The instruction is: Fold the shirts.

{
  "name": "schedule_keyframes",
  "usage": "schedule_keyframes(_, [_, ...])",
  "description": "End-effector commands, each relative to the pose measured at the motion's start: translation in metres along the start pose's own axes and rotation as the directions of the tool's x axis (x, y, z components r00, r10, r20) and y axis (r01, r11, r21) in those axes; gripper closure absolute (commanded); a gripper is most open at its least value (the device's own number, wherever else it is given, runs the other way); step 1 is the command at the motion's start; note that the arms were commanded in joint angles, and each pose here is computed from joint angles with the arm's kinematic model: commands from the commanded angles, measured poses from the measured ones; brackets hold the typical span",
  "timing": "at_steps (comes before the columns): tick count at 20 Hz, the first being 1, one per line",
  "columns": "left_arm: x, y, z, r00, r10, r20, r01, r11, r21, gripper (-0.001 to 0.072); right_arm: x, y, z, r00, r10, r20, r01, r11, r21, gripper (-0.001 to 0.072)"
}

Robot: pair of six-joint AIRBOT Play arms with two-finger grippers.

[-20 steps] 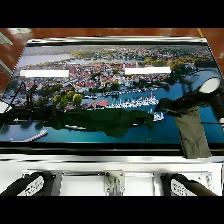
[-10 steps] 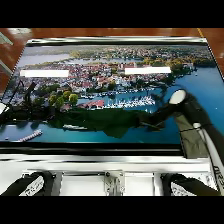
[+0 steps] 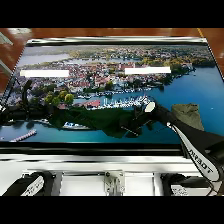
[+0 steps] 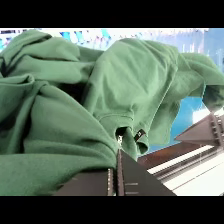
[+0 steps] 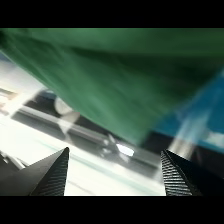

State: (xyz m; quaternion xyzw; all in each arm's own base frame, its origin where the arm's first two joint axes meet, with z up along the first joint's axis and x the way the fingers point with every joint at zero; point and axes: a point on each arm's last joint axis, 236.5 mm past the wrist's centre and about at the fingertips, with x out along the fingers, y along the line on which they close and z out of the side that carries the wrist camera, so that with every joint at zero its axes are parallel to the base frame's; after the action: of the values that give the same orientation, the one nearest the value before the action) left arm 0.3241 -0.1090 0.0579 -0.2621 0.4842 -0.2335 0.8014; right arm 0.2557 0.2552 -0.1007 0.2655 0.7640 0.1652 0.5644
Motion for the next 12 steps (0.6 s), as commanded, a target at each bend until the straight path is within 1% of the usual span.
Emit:
schedule_keyframes(1, [-0.001, -0.002, 0.002, 1.000, -0.005, 0.008, 0.005, 1.000, 0.000, 0.0666, 0.016, 0.010, 0.014, 0.998, 0.028, 0.058, -0.032, 0.997, 0.063, 0.0073])
schedule_keyframes(2, [-0.001, -0.002, 0.002, 1.000, -0.007, 0.009, 0.007, 1.000, 0.000, 0.0666, 0.019, 0.013, 0.016, 0.997, 0.032, 0.071, -0.037, 0.997, 0.071, 0.0098])
schedule_keyframes(5, [-0.001, -0.002, 0.002, 1.000, -0.007, 0.011, 0.007, 1.000, 0.003, 0.0666, 0.029, 0.014, 0.014, 0.998, 0.025, 0.065, -0.031, 0.996, 0.084, 0.0099])
schedule_keyframes(6, [-0.001, -0.003, 0.002, 1.000, -0.007, 0.012, 0.007, 1.000, 0.003, 0.0666, 0.031, 0.014, 0.013, 0.998, 0.026, 0.059, -0.032, 0.994, 0.100, 0.0144])
schedule_keyframes(7, [-0.001, -0.002, 0.003, 1.000, -0.006, 0.012, 0.006, 1.000, 0.003, 0.0666, 0.032, 0.015, 0.013, 0.998, 0.033, 0.060, -0.039, 0.993, 0.112, 0.0318])
schedule_keyframes(8, [-0.001, -0.003, 0.003, 1.000, -0.007, 0.012, 0.007, 1.000, 0.009, 0.0666, 0.031, 0.018, 0.014, 0.997, 0.044, 0.064, -0.051, 0.992, 0.118, 0.0521])
schedule_keyframes(9, [-0.001, -0.003, 0.002, 1.000, -0.007, 0.012, 0.006, 0.999, 0.035, 0.0666, 0.030, 0.023, 0.015, 0.996, 0.064, 0.065, -0.072, 0.990, 0.122, 0.0647])
schedule_keyframes(10, [-0.001, -0.003, 0.003, 1.000, -0.007, 0.012, 0.006, 0.999, 0.049, 0.0666, 0.025, 0.029, 0.014, 0.995, 0.087, 0.055, -0.091, 0.992, 0.082, 0.0647])
schedule_keyframes(12, [-0.008, -0.007, 0.010, 1.000, -0.011, 0.028, 0.010, 0.998, 0.060, 0.0666, 0.002, 0.049, 0.005, 0.994, 0.112, 0.015, -0.110, 0.987, -0.121, 0.0648])
